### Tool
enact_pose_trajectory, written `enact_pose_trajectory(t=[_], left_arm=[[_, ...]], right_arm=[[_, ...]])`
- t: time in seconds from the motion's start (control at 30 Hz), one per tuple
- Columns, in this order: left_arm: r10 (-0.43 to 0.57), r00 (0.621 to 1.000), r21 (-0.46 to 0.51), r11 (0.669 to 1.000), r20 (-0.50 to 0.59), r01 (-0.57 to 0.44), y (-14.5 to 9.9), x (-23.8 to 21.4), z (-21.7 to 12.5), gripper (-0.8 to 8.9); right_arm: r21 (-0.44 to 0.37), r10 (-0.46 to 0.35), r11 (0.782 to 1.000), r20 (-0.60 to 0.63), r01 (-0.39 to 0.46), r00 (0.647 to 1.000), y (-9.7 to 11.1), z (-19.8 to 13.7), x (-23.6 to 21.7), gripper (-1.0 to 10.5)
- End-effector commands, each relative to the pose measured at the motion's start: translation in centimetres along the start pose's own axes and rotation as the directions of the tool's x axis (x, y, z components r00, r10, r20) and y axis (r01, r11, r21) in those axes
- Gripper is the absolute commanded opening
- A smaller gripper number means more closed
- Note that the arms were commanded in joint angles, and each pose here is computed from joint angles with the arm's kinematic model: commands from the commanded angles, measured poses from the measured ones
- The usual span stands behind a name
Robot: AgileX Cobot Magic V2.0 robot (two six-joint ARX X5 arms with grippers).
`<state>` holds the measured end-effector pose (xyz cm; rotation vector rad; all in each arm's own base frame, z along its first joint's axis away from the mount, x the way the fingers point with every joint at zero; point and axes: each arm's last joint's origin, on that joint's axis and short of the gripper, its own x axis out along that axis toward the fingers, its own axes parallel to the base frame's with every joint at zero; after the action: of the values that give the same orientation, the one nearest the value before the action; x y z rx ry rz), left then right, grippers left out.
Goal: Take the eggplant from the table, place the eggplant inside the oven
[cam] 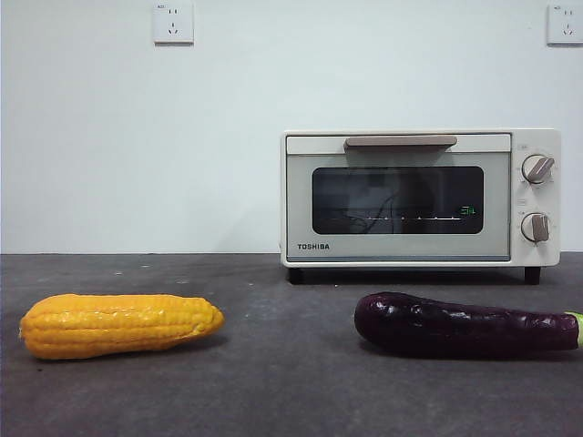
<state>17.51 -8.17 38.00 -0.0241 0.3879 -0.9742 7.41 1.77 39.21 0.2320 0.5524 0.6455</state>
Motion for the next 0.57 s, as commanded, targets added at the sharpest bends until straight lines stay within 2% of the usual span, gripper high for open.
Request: enact_pose_trajectory(t=[0.03, 0.27, 0.57], left_arm=[[-0.011, 1.000, 0.022, 1.000, 0.014, 0.011, 0.3, 0.7, 0.3, -0.06], [0.010, 1.000, 0.017, 1.000, 0.017, -0.010, 1.9, 3.8, 1.4, -0.06], [-0.009, 1.000, 0.032, 0.999, -0.020, 0.010, 4.0, 10.2, 5.5, -0.06]], right_arm=[[0.007, 0.005, 1.000, 0.000, -0.005, 1.000, 0.1, 0.0, -0.1, 5.1], [0.011, 0.005, 1.000, -0.004, -0.005, 1.000, 0.1, 0.0, -0.1, 5.1], [0.013, 0.004, 1.000, -0.009, -0.004, 1.000, 0.1, -0.1, -0.1, 5.1]])
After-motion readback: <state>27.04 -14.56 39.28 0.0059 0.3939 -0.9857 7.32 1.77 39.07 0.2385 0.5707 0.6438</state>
